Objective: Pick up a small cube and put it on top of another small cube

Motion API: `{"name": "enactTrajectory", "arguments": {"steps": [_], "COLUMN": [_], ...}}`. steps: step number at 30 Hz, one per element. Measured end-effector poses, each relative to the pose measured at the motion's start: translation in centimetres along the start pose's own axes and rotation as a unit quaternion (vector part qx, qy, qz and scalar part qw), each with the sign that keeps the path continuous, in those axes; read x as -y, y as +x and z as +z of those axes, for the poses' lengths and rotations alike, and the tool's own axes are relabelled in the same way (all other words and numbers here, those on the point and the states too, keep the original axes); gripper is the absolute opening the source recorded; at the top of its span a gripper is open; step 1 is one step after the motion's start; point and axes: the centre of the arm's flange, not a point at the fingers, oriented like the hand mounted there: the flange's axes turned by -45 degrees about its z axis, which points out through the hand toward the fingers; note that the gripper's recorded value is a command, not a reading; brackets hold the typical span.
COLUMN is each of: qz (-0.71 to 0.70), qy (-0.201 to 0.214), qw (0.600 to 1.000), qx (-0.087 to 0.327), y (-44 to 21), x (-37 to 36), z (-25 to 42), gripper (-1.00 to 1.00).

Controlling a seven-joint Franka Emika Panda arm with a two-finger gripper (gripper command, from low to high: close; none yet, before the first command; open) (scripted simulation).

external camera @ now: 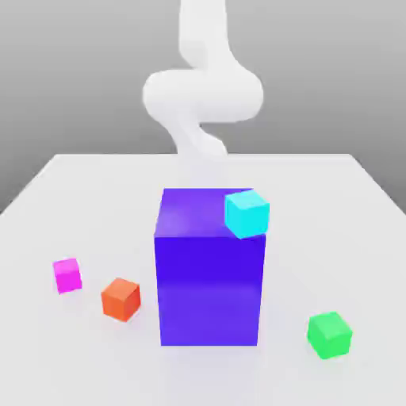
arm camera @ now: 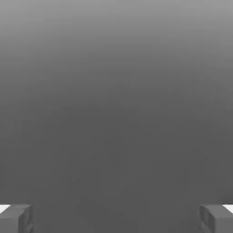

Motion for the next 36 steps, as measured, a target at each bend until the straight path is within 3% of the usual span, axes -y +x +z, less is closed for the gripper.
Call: {"name": "enactTrajectory", "arguments": {"steps": [8, 17, 31, 36], "qz": [0.108, 0.243, 0.47, 0.468], "qy": [-0.088, -0.154, -0.187, -0.184], "qw": [0.986, 0.938, 0.807, 0.807], "qx": [0.096, 0.195, 0.306, 0.309], "y": [-5.5, -17.6, -41.8, -44.6], "x": [-9.2, -20.0, -27.8, -27.4], "z": [13.1, 22.4, 26.4, 29.8], "gripper": [0.0, 0.0, 0.0, 0.0]}}
